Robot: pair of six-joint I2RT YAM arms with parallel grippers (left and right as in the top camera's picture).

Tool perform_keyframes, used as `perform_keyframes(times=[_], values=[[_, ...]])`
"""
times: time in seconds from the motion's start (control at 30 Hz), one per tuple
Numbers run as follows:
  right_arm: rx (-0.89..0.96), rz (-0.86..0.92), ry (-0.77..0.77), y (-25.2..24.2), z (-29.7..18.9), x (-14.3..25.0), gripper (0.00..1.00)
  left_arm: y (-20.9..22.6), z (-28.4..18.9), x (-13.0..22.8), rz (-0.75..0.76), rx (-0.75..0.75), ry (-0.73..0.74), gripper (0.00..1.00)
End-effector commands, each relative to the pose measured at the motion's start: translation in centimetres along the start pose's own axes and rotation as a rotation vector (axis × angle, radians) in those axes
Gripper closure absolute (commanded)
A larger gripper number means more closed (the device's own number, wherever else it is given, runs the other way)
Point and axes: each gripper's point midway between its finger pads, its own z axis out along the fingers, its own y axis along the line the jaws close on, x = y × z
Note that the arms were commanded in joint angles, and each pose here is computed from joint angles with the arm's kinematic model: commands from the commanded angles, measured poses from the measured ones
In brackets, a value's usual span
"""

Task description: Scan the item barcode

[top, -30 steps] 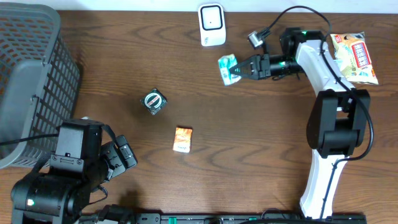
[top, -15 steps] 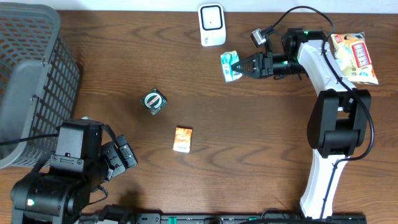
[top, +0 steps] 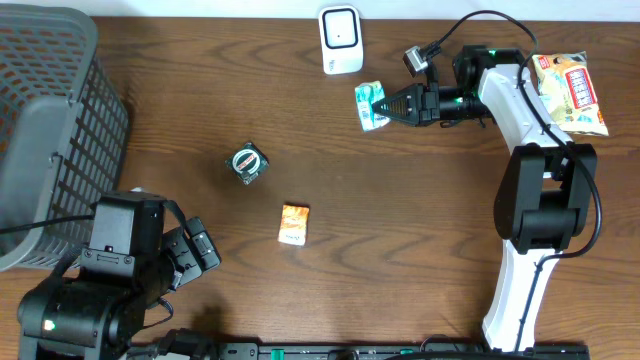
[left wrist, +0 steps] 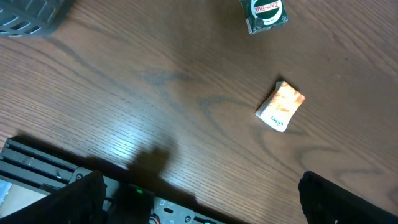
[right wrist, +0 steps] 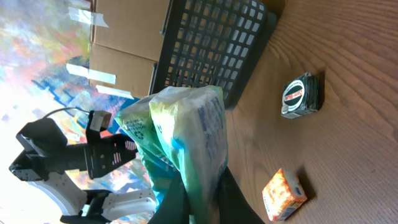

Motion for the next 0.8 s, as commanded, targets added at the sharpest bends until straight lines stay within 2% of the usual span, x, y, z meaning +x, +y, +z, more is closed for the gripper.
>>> perform_keyframes(times=[0.0,0.77], values=[[-0.031,-0.025,-0.014,1.35,0.15,-0.28,0.99,0.12,0.0,0.02,-0.004,-0.006,-0.001,0.02],[-0.023,-0.054,0.005,1.13,0.72,-0.13,0.99,0.12,0.0,0.02,-0.004,-0.006,-0.001,0.03]])
